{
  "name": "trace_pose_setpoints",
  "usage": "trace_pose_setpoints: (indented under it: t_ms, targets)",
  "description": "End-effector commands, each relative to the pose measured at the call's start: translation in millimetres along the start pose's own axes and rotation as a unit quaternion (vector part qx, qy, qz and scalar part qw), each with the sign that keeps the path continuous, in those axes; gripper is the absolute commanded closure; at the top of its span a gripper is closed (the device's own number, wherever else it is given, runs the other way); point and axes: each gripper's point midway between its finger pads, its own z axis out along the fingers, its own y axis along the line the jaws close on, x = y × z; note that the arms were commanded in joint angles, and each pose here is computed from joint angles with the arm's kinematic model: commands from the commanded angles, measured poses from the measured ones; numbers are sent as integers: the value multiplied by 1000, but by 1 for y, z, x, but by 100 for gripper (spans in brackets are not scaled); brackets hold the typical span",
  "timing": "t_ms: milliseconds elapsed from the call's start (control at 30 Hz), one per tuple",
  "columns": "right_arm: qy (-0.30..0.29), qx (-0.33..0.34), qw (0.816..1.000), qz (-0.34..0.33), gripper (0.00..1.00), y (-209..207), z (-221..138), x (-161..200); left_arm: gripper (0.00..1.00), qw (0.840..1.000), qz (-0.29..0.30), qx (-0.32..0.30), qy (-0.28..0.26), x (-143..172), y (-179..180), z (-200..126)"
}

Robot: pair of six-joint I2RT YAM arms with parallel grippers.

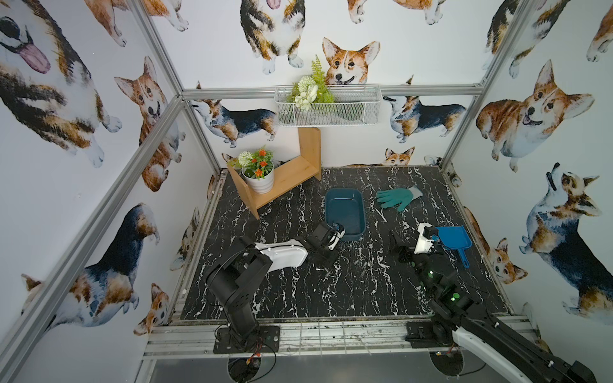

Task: Put the bit on the desktop into the storage box
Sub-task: Pick up the screwdriver bit from the center of the board.

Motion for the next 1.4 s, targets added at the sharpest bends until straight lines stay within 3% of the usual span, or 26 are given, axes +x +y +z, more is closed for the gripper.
trace_pose_setpoints:
  t_ms: [0,867,1067,1367]
  targets:
    - [-11,3,1000,5,0,0,0,-6,59,1000,-1,-14,9,7,5,0]
    - [-13,4,1000,6,0,-1,0,-6,85,996,26,-79,32,12,7,1]
    - [-13,6,1000,6,0,-1,0,-6,88,998,9,-59,-8,-7,-3,-19]
    - [-12,2,1000,7,0,0,0,-5,88,994,-11,-36,-99,-58,-16,-77]
